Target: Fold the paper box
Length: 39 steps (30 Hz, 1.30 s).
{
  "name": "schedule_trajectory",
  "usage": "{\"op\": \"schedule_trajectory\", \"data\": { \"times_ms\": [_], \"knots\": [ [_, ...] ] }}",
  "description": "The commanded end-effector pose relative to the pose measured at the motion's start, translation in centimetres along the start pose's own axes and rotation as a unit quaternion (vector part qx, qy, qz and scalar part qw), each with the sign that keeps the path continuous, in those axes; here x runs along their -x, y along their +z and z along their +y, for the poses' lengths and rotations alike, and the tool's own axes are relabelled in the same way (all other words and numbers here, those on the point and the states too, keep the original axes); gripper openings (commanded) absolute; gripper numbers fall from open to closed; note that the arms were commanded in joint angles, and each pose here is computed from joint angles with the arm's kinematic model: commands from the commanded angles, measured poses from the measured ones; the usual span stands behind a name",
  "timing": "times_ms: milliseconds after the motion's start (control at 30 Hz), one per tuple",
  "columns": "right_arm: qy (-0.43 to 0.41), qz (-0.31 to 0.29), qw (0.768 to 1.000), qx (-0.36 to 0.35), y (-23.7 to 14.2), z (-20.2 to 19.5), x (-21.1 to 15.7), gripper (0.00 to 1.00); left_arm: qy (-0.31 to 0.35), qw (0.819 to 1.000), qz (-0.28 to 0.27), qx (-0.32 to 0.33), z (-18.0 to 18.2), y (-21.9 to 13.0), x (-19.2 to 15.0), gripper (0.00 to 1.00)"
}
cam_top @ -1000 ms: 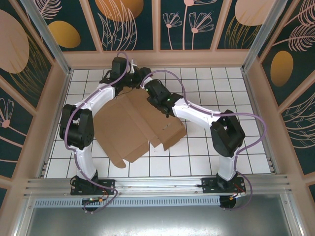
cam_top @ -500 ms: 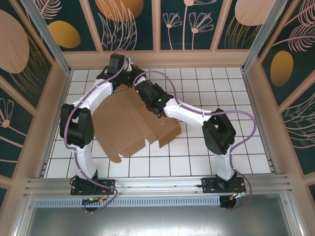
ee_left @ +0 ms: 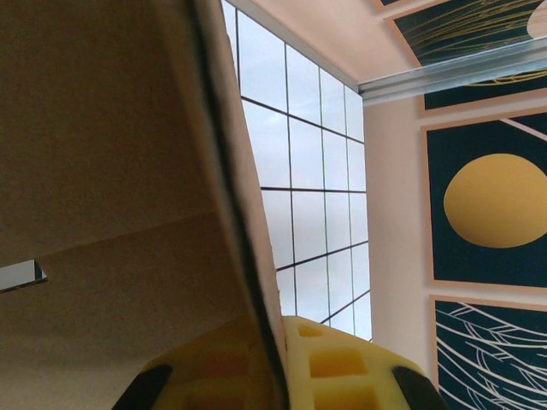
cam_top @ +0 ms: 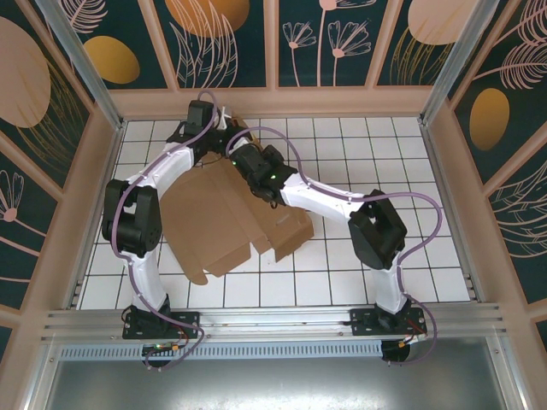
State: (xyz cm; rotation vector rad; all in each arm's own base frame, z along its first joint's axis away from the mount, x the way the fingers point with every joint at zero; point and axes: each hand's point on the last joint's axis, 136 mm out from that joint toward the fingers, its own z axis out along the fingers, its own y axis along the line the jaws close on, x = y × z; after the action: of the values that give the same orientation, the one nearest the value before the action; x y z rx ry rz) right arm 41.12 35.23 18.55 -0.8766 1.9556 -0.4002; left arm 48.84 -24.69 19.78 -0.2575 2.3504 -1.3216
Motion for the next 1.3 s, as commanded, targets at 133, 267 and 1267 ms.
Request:
{"op": "schedule_trajectory", "data": {
  "times_ms": [133,267,1267],
  "knots": [
    [0.095,-0.104,0.981,0.136,-6.5,-0.8,3.3,0.90,0.041,0.997,-0.012,-0.064,-3.2,-1.4,0.4,0.00],
    [0.155,-0.149,0.944,0.251,-10.6,-2.0,4.2,0.91,0.045,0.995,-0.011,-0.086,-3.6,-1.4,0.4,0.00],
    [0.307,0.046,0.863,0.399,-4.9,0.1,-5.5,0.92,0.031,0.974,0.006,-0.226,-3.4,-0.6,-1.9,0.00]
  ]
}}
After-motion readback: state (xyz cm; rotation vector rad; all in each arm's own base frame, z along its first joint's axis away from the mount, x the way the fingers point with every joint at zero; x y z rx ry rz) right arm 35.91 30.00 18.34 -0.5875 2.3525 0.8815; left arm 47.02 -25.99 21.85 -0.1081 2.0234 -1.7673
